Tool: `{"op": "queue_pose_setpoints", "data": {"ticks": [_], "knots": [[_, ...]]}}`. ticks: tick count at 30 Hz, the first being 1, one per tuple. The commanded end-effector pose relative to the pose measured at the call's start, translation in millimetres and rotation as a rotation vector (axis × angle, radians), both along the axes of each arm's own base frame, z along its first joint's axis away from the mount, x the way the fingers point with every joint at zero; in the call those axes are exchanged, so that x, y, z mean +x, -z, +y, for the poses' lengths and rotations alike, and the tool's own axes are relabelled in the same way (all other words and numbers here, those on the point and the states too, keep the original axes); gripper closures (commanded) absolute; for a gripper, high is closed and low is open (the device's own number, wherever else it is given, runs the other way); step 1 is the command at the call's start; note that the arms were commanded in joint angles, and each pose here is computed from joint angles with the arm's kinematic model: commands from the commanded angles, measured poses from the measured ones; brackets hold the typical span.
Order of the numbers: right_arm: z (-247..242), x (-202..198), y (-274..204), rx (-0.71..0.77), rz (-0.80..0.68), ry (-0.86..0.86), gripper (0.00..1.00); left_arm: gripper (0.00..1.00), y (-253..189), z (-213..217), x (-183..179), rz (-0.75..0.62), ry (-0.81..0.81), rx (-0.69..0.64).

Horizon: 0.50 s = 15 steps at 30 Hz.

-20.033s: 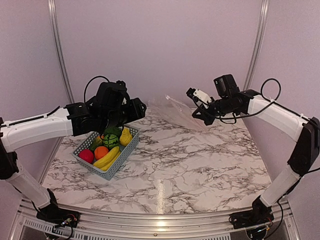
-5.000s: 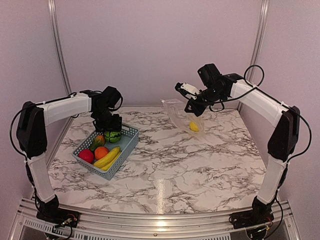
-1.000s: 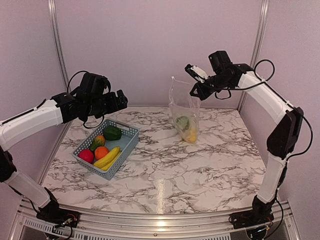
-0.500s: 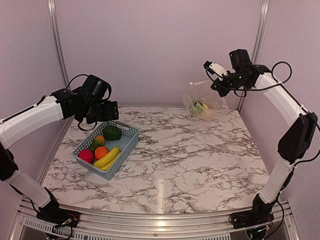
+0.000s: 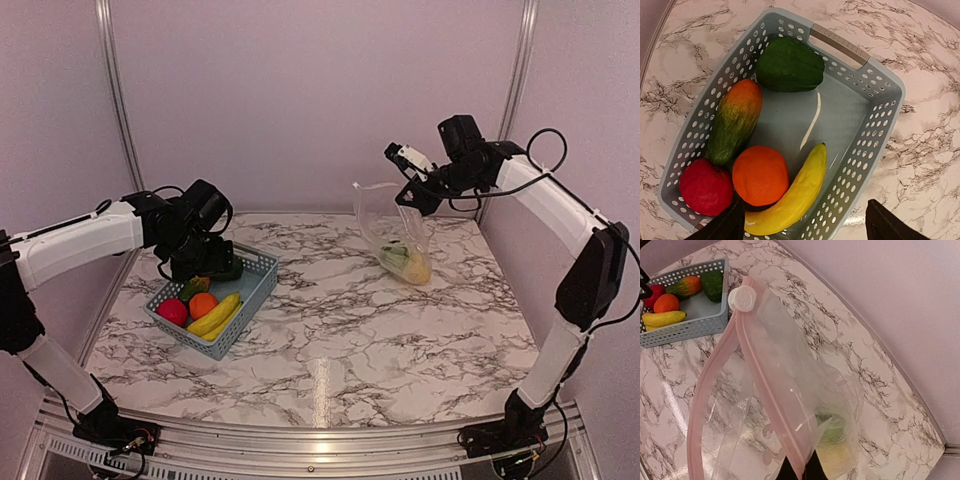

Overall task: Place the food in the zip-top bag and seal the zipper
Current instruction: Adjust the zipper food storage bag at the center of the board.

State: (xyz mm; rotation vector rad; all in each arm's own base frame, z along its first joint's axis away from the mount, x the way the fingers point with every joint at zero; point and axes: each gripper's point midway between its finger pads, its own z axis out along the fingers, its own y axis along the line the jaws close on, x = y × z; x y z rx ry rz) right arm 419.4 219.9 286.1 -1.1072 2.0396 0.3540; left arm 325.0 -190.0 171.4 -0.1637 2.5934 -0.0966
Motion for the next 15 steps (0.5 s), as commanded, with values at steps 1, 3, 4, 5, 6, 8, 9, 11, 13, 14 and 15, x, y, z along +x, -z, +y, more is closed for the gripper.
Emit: {"op": "queue_pose_setpoints", "data": {"ticks": [1,3,4,5,6,8,9,11,13,14,15], "knots": [[18.3,-12.1,10.9,0.021,0.060,-0.045,1.00,0.15,21.1,9.6,-19.2,0.099,-0.051,-0.004],[23.0,-14.6,12.5,0.022,0.066,-0.055,1.00,0.15,27.0,10.9,-24.4,0.120,-0.056,-0.008],[24.8,-15.4,13.7,0.022,0.068,-0.059,1.00,0.15,29.6,11.6,-26.1,0.127,-0.057,-0.006],[26.3,-16.4,14.6,0.021,0.070,-0.062,1.00,0.15,31.9,12.5,-28.1,0.134,-0.059,-0.005],[27.5,-17.2,15.9,0.020,0.073,-0.065,1.00,0.15,33.8,13.7,-29.6,0.139,-0.061,-0.002],[29.3,-18.3,18.0,0.018,0.077,-0.067,1.00,0.15,37.3,16.1,-32.3,0.147,-0.067,0.002],[29.8,-18.5,18.7,0.019,0.080,-0.067,1.00,0.15,39.9,17.5,-33.7,0.152,-0.069,0.007],[30.7,-18.8,20.6,0.017,0.084,-0.066,1.00,0.16,45.3,20.0,-36.0,0.166,-0.074,0.017],[31.2,-18.7,22.2,0.017,0.088,-0.067,1.00,0.16,51.8,22.7,-37.9,0.183,-0.081,0.028],[31.7,-18.6,22.9,0.016,0.090,-0.067,1.00,0.16,55.1,24.6,-38.5,0.189,-0.085,0.037],[32.2,-19.1,23.4,0.014,0.090,-0.070,1.00,0.16,57.0,26.6,-38.1,0.192,-0.090,0.044]]}}
